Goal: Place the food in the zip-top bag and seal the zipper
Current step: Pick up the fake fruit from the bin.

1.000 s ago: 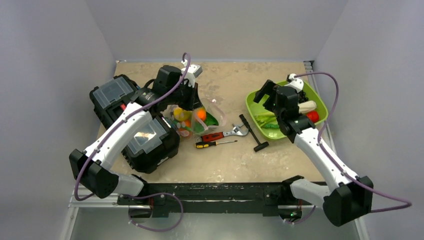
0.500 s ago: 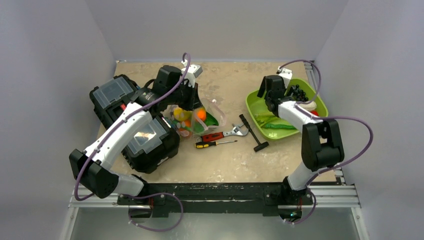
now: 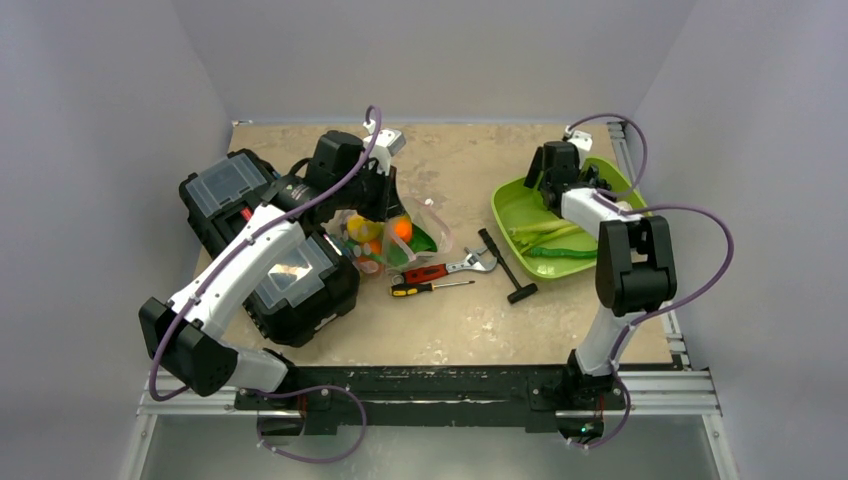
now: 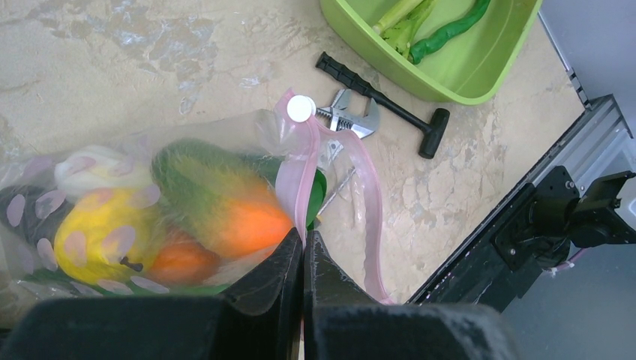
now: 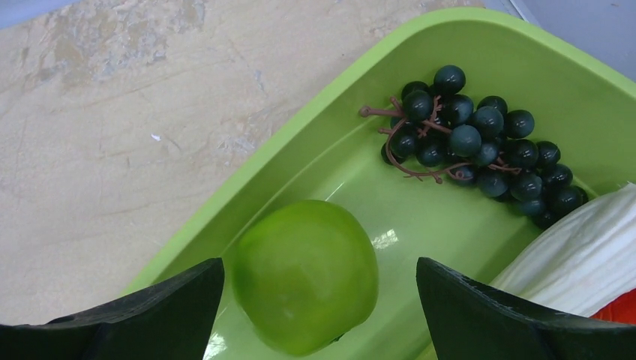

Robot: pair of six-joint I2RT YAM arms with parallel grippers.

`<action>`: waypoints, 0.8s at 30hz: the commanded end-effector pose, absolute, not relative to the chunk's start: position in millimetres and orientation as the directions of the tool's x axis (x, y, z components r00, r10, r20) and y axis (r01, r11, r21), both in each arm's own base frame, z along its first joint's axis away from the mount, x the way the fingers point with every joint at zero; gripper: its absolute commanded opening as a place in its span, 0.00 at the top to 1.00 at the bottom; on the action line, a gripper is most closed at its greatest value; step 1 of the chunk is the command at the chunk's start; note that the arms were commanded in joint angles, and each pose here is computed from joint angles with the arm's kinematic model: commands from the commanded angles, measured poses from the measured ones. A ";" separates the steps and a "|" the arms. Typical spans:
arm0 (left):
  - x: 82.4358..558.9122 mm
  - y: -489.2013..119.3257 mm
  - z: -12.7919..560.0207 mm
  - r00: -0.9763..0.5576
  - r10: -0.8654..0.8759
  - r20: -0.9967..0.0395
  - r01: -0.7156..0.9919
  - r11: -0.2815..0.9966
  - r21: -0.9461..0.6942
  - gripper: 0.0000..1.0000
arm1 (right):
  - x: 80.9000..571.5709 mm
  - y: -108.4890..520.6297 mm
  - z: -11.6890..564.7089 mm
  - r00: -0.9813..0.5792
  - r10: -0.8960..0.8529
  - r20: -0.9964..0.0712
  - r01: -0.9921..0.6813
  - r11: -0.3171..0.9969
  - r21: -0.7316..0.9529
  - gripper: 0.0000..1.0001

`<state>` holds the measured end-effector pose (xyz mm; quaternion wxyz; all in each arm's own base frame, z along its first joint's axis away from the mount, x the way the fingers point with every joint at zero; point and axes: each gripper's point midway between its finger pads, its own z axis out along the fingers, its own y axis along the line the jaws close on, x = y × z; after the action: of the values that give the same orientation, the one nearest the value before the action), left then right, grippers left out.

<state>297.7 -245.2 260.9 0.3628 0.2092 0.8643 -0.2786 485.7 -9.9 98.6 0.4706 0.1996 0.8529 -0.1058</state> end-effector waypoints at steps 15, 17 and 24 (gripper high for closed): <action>303.5 -251.1 287.6 -0.591 0.137 -0.795 0.598 0.736 -0.318 1.00 | 500.5 -3.9 77.0 -0.551 0.229 -0.802 0.373 0.928 0.009 0.36; 302.8 -252.1 287.3 -0.592 0.139 -0.794 0.601 0.732 -0.321 1.00 | 497.3 -3.2 85.5 -0.528 0.242 -0.814 0.376 0.926 0.032 0.46; 302.9 -253.2 287.8 -0.594 0.137 -0.793 0.602 0.728 -0.326 1.00 | 476.7 4.1 143.4 -0.419 0.286 -0.862 0.357 0.925 0.134 0.75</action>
<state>298.3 -245.5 260.4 0.3621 0.2092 0.8647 -0.2781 475.4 -1.2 74.4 0.4297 0.1728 0.8830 -0.0764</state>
